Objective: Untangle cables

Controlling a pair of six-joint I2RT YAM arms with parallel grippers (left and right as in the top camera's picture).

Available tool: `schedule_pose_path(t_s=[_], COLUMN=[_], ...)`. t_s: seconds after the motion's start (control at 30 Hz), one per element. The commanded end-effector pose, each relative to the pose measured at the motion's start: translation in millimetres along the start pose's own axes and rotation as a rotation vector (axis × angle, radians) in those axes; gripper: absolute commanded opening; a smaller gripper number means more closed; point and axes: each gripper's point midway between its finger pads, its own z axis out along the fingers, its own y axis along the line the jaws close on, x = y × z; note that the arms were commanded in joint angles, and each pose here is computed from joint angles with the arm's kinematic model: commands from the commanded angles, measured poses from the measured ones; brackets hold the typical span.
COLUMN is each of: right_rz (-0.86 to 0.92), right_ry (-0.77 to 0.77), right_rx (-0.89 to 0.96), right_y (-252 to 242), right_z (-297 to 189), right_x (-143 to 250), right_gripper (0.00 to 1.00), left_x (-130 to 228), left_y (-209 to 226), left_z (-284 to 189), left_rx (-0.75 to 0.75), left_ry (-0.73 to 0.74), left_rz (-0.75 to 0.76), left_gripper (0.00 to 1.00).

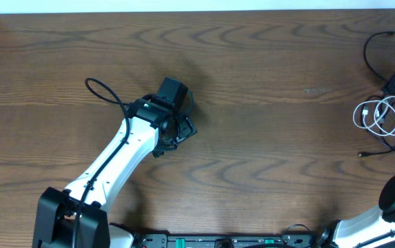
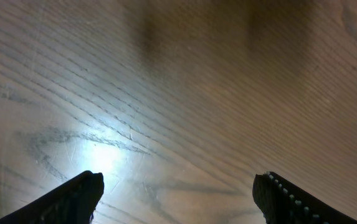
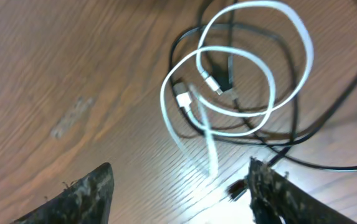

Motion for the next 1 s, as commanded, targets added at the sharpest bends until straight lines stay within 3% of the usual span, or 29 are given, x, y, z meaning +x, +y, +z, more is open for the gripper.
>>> schedule_pose_path(t_s=[0.0, 0.13, 0.23, 0.37, 0.47, 0.63, 0.83, 0.97], right_rz=[-0.054, -0.206, -0.374, -0.594, -0.742, -0.778, -0.751, -0.755], right_ry=[0.069, 0.129, 0.167, 0.195, 0.214, 0.221, 0.339, 0.451], right_rx=[-0.12, -0.314, -0.467, -0.517, -0.437, -0.178, -0.113, -0.056], right_y=[23.3, 70.1, 113.5, 153.2, 169.0, 166.5, 162.2, 142.6], right_z=[4.2, -2.9, -12.5, -16.3, -11.8, -3.2, -11.5, -21.1], right_x=[13.9, 35.4, 60.0, 94.4, 121.0, 143.3, 182.4, 203.5], right_gripper=[0.68, 0.79, 0.87, 0.99, 0.99, 0.99, 0.99, 0.99], left_x=[-11.0, -23.1, -32.3, -41.1, -47.2, -42.7, -22.8, -14.1], left_y=[8.9, 15.9, 5.7, -5.5, 9.3, 44.0, 76.9, 101.8], left_z=[0.0, -1.6, -2.2, -3.5, -5.4, -5.6, -6.6, -12.8], left_rx=[-0.049, -0.095, -0.069, -0.054, -0.145, -0.222, -0.147, -0.18], left_ry=[-0.055, -0.122, -0.161, -0.2, -0.218, -0.123, 0.109, 0.196], left_rz=[0.009, 0.052, 0.194, 0.438, 0.533, 0.482, 0.308, 0.23], left_gripper=[0.82, 0.84, 0.84, 0.84, 0.84, 0.9, 0.94, 0.94])
